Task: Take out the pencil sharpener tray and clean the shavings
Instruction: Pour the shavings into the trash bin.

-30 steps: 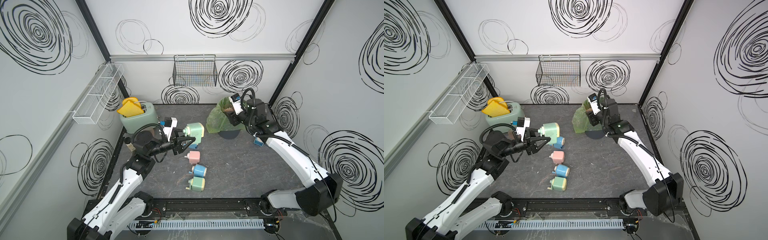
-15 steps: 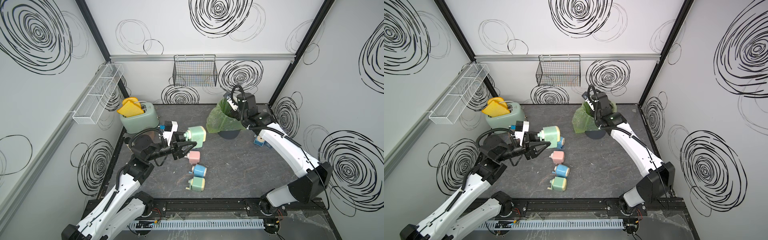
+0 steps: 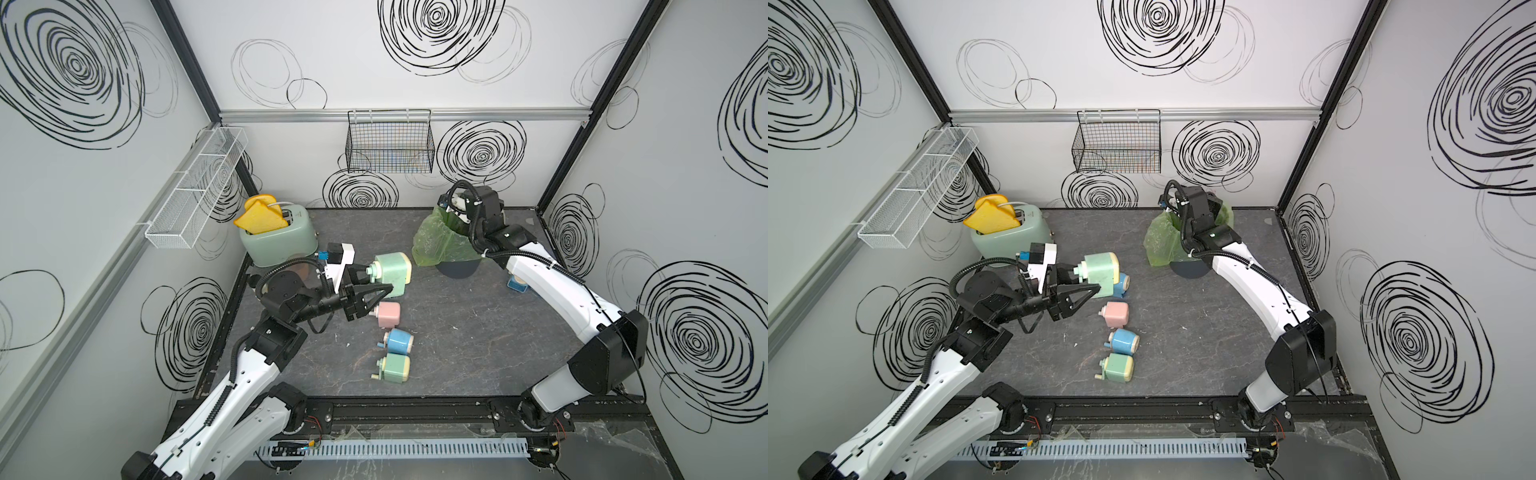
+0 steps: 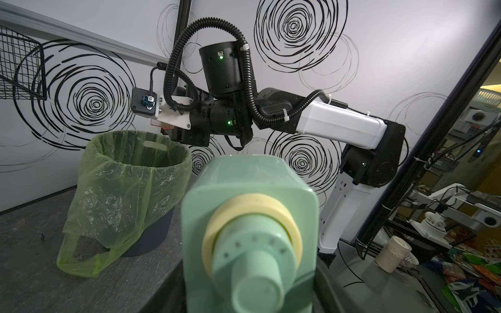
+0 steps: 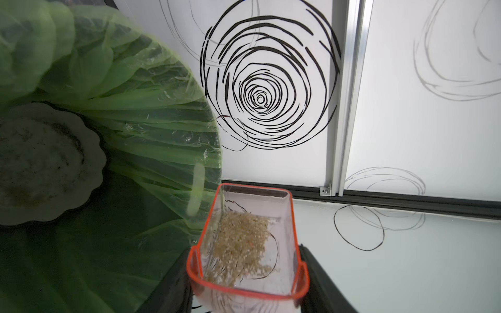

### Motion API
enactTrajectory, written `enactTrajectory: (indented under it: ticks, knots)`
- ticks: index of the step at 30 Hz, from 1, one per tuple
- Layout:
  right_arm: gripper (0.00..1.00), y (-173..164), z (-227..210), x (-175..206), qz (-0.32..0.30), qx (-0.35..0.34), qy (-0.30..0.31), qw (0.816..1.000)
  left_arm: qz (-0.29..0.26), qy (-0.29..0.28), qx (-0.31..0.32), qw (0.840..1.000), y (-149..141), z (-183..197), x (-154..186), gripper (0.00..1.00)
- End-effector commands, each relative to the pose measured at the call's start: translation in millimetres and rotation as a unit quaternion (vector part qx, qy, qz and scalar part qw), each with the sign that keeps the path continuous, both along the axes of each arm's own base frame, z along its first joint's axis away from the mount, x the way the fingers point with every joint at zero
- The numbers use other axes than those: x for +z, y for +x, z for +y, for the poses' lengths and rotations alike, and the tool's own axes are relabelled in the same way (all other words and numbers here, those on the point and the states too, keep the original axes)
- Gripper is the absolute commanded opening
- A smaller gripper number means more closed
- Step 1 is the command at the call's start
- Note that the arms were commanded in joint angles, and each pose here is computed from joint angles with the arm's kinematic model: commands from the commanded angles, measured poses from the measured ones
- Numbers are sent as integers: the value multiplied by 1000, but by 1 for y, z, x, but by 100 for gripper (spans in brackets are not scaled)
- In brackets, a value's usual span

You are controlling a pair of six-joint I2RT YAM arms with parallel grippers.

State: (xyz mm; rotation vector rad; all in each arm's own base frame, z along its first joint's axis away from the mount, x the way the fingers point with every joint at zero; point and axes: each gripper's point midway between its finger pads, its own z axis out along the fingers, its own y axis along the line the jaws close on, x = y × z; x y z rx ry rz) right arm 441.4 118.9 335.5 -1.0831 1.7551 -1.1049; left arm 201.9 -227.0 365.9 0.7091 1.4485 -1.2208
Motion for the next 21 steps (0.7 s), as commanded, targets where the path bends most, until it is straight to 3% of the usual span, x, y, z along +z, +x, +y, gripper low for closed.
enactTrajectory:
  ticks: [1, 13, 21]
  knots:
    - [40, -11, -3, 16, -13, 24, -61, 998, -45, -18, -2, 999, -7, 2, 18, 42]
    - [40, -12, -8, 13, -7, 65, -135, 989, -46, -24, -5, 999, -8, 2, 20, 42]
    - [38, -12, -17, 7, -5, 73, -130, 989, -46, -22, -8, 999, -9, 1, 20, 42]
